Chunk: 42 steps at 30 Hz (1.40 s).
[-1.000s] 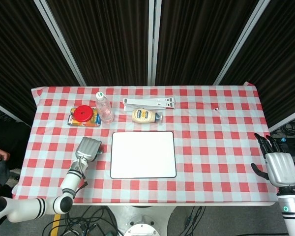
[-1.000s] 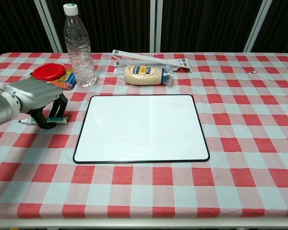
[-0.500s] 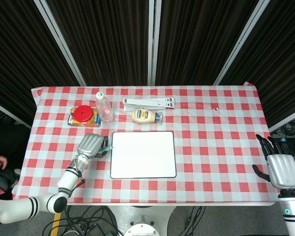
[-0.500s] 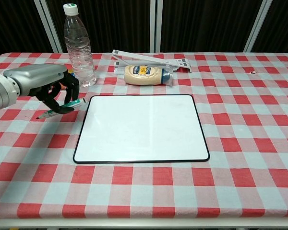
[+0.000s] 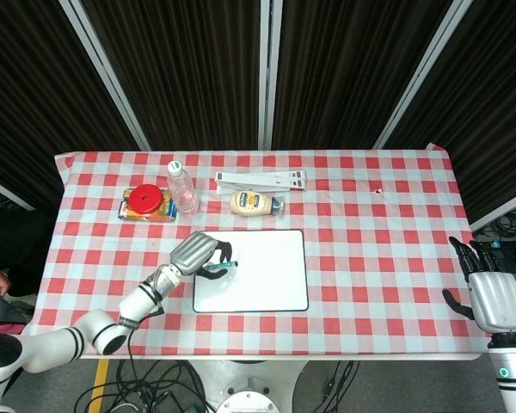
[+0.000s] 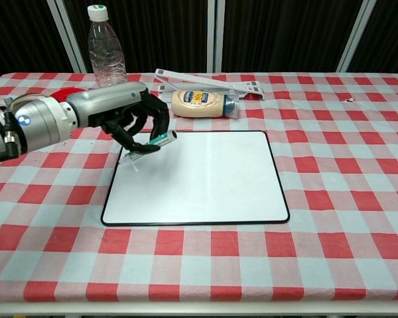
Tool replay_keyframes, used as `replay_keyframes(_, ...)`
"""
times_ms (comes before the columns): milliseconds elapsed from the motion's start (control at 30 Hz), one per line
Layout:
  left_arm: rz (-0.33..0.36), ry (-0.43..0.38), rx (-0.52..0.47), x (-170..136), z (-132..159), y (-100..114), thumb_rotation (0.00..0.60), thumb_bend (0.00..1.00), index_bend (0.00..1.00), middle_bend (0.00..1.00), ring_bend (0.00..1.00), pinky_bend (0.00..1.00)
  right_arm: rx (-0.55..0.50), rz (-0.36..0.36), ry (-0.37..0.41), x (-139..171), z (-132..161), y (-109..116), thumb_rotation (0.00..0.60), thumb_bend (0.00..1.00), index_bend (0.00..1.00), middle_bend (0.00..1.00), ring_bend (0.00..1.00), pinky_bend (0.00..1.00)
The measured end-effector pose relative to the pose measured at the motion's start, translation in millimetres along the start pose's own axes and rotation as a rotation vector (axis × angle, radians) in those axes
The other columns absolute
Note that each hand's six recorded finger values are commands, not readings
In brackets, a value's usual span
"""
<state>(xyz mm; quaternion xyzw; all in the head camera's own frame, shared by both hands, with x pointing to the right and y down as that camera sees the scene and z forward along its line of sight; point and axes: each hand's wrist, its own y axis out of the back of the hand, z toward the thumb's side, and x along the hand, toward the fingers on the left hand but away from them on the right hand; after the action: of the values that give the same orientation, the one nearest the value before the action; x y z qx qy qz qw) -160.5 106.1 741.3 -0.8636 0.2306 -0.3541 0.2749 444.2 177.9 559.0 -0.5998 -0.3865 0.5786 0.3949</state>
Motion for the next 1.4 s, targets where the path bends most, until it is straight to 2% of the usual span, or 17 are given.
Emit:
replay_keyframes(133, -0.014, -0.021, 0.028, 13.6, 2.3, -7.8, 0.600, 0.43, 0.59, 0.58, 0.70, 0.94, -0.001, 0.002, 0.002, -1.0, 0.0, -0.7, 0.600, 0.16, 0.05, 0.18, 0.13, 0.22)
replay_keyframes(267, -0.023, -0.021, 0.014, 21.2, 2.4, -13.1, 0.600, 0.43, 0.59, 0.58, 0.70, 0.94, 0.000, 0.000, 0.004, -1.5, 0.0, -0.7, 0.600, 0.16, 0.05, 0.18, 0.13, 0.22)
replay_keyframes(833, -0.033, 0.004, -0.033, 28.8, -4.0, -24.0, 0.600, 0.43, 0.59, 0.58, 0.70, 0.94, -0.002, 0.004, -0.007, -0.2, -4.0, -1.5, 0.600, 0.16, 0.05, 0.18, 0.13, 0.22)
replay_keyframes(1033, -0.036, -0.015, -0.065, 39.3, 9.5, -29.9, 0.600, 0.43, 0.59, 0.58, 0.70, 0.94, -0.002, 0.003, -0.015, 2.5, -7.2, -0.9, 0.600, 0.16, 0.05, 0.18, 0.13, 0.22)
replay_keyframes(1233, -0.041, -0.059, -0.075, 58.9, 35.3, -35.1, 0.600, 0.43, 0.59, 0.58, 0.70, 0.94, 0.003, -0.003, -0.038, 8.5, -15.6, 2.1, 0.600, 0.16, 0.05, 0.18, 0.13, 0.22)
replay_keyframes(1400, -0.028, -0.094, -0.087, 74.9, 57.2, -31.1, 0.600, 0.43, 0.59, 0.58, 0.70, 0.94, 0.000, -0.014, -0.055, 11.7, -21.8, 6.2, 0.600, 0.16, 0.05, 0.18, 0.13, 0.22)
